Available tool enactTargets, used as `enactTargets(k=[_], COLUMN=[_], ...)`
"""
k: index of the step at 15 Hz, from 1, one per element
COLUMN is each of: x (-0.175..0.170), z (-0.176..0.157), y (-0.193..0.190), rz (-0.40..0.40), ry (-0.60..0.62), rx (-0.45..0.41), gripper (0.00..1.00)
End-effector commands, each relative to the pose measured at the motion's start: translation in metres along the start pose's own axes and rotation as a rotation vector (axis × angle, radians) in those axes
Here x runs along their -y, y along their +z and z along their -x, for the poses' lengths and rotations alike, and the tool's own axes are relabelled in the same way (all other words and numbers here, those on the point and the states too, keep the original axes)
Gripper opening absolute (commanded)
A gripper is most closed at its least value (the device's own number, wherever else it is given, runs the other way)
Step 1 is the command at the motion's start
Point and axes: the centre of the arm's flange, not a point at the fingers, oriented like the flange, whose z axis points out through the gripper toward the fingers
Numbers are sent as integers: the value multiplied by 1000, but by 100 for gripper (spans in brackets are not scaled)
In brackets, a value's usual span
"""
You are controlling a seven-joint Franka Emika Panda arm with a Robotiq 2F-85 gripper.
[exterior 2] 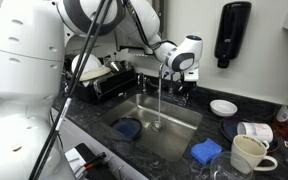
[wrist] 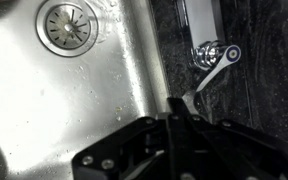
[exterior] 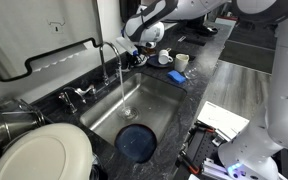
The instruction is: Turn off the water switch on the right tap
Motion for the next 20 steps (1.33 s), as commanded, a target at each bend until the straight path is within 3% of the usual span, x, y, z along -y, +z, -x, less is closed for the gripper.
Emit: enactTargets(k=[1, 5, 13, 16, 20], x=[14, 22, 16, 16, 16], z=[-6, -5, -14, -17, -25], y=[16, 20, 34, 31, 11], rz=[-160, -340, -459, -441, -349], ry=[-40, -30, -24, -20, -29], rx=[-67, -114, -176, -181, -295], gripper=[0, 0, 0, 0, 0])
